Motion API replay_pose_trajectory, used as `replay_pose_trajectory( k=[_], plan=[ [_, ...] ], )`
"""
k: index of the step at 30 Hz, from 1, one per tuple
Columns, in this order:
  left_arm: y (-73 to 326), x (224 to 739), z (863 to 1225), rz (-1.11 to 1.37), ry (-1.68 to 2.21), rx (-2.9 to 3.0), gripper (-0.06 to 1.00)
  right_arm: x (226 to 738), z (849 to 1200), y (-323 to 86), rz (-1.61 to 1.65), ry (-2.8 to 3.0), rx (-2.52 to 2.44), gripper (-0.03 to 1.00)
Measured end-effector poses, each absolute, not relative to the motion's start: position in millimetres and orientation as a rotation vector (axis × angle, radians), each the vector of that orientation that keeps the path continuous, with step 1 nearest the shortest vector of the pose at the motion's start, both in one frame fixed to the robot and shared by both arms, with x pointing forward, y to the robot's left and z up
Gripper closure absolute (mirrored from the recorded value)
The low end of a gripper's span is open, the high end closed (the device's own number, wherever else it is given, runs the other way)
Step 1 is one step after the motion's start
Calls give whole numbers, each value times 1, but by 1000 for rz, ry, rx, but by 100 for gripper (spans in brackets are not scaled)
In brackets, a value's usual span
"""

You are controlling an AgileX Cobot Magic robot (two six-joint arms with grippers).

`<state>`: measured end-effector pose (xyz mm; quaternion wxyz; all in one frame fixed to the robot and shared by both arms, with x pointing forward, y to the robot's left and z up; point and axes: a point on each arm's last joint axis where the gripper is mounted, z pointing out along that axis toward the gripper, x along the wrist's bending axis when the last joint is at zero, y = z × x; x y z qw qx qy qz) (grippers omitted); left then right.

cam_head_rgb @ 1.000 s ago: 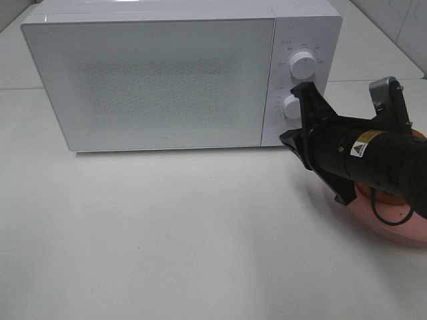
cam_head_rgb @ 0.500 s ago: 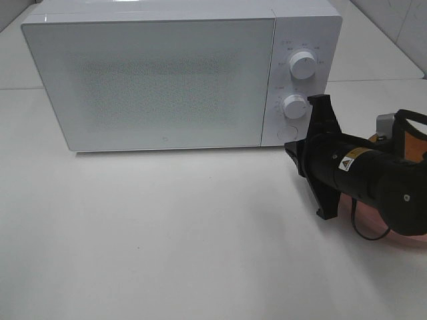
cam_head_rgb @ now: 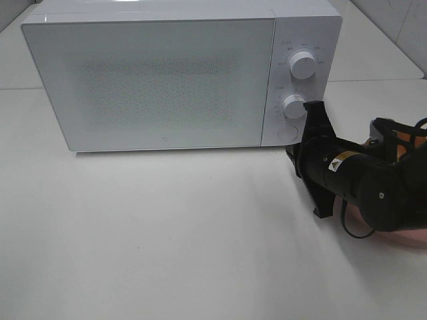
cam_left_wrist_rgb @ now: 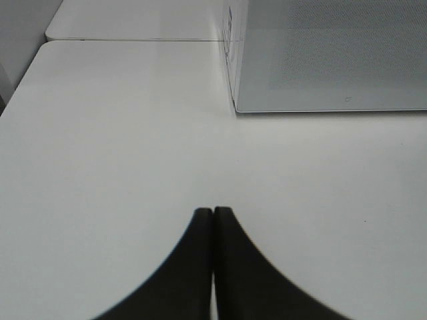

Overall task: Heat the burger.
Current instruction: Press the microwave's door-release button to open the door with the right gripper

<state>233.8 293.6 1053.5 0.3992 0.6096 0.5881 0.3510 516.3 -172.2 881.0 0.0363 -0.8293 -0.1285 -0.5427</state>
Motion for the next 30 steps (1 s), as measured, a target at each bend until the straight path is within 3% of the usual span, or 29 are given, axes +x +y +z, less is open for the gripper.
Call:
replay_pose_trajectory(
  k=[12,30],
  plan=[
    [294,234,1054,888,1488,1543,94,542,892,-168,-1734,-399,-2638,95],
    [294,234,1054,888,1488,1543,94,560,876,-159,-1722,-410,-2664,95]
  ],
)
